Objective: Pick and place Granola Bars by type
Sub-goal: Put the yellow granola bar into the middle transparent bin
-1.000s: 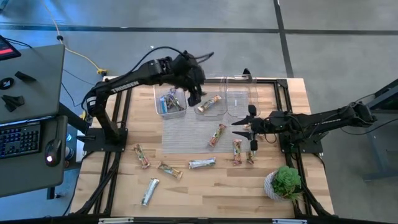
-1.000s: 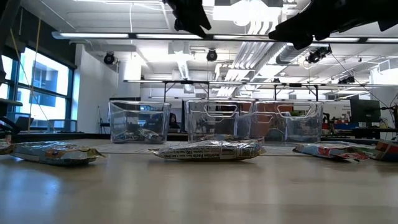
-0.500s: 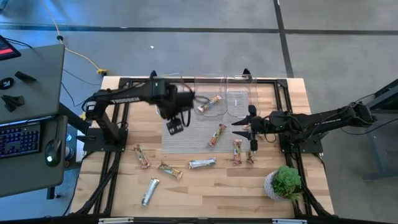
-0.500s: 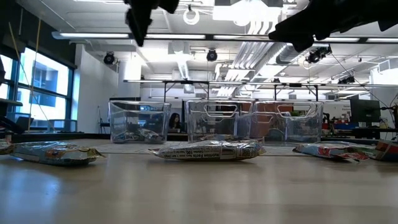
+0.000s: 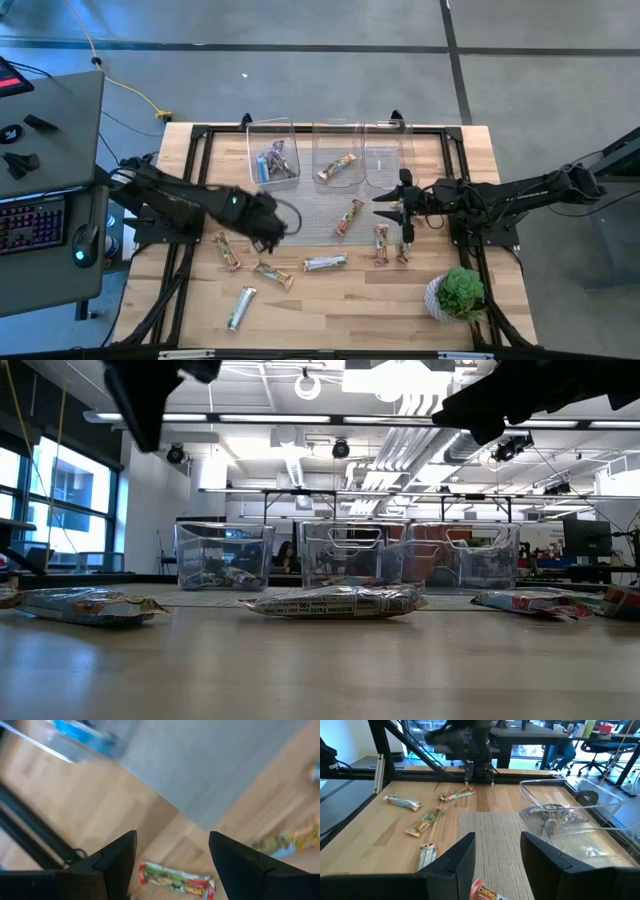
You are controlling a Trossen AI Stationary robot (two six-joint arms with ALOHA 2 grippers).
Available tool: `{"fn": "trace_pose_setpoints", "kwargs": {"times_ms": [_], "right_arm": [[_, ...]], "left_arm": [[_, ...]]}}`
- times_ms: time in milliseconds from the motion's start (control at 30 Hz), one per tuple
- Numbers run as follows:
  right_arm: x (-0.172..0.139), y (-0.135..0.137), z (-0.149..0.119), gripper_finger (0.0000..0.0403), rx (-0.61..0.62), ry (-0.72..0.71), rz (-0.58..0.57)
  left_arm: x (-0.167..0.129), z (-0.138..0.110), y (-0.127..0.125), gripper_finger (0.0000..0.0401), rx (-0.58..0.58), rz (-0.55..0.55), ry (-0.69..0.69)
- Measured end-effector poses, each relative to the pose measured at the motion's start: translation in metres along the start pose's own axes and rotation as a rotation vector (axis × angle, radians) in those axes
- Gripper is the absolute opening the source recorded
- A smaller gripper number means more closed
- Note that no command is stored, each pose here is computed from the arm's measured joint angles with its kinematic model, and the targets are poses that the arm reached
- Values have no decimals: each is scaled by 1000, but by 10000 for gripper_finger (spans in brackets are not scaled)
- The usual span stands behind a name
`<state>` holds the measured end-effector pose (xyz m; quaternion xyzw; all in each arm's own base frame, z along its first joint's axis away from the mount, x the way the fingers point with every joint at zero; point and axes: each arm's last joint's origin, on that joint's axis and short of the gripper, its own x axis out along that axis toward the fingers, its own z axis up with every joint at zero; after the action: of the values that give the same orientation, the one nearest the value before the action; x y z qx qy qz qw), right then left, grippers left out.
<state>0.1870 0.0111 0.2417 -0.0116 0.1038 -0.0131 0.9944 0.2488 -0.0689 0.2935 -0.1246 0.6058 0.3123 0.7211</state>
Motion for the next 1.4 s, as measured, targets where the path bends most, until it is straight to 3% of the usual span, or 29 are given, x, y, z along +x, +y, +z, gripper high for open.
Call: {"fn": "trace_pose_setpoints", "kwargs": {"times_ms": [267,400,567,700,1233,1400], "right_arm": [[0,0,-1,140,-4,7,0],[0,0,-1,140,-5,11,0],[0,0,-2,140,-28,18,0],[0,0,-2,140,-31,18,0],[0,0,-2,140,-32,25,0],[0,0,-2,140,-31,25,0]], "left_arm": [[47,-31,-46,243,161,-279,50],[54,-42,-66,243,303,-449,-54],[62,-55,-77,243,493,-450,-226],[72,-64,-79,243,577,-447,-266],[112,-80,-74,243,576,-535,-246],[119,-84,-70,243,605,-514,-255]]}}
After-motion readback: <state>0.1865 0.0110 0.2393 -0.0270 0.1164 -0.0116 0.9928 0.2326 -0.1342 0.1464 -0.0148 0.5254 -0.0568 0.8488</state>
